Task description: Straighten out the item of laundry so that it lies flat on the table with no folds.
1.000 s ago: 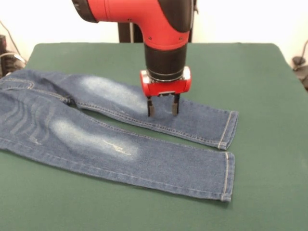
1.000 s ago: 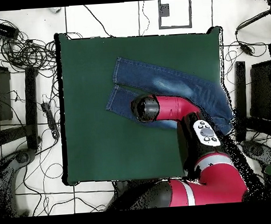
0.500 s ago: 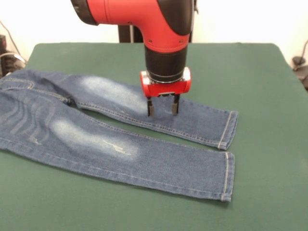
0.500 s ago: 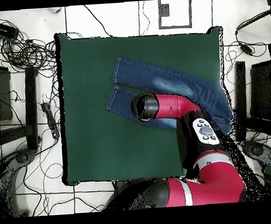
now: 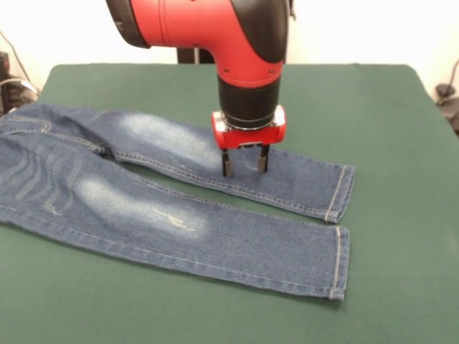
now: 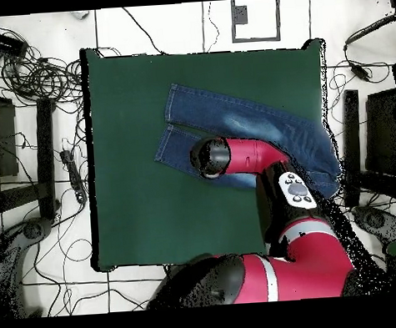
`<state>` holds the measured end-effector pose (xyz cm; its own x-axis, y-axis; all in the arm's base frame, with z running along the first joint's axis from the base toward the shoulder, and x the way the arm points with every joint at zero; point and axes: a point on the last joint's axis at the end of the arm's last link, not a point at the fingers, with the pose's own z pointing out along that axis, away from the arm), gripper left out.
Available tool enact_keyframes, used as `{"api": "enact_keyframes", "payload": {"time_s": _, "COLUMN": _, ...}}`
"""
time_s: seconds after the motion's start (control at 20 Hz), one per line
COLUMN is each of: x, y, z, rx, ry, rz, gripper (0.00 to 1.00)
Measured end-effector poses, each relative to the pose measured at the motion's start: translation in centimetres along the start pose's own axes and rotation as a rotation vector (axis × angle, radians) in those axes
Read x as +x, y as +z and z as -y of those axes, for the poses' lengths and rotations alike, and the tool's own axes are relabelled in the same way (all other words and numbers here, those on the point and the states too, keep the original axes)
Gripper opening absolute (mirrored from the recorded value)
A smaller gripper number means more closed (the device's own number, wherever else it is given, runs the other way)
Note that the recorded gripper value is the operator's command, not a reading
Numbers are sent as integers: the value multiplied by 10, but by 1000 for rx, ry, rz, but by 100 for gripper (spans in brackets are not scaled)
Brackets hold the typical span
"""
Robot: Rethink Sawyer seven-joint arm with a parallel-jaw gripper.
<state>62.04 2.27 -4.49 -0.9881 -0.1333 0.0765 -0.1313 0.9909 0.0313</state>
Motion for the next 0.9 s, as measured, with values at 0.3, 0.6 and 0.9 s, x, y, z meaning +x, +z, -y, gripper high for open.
{"api": "enact_keyframes", "payload": {"time_s": 0.3, "x": 0, "y": 0, "z": 0, "rx": -2, "ry": 6, "rz": -1, "gripper": 100}}
{"api": "enact_keyframes", "payload": {"time_s": 0.6, "x": 0, "y": 0, "z": 3, "rx": 3, "ry": 11, "rz": 6, "gripper": 0}}
{"api": "enact_keyframes", "payload": {"time_s": 0.9, "x": -1, "y": 0, "z": 4, "rx": 6, "ry": 18, "rz": 10, "gripper": 0}}
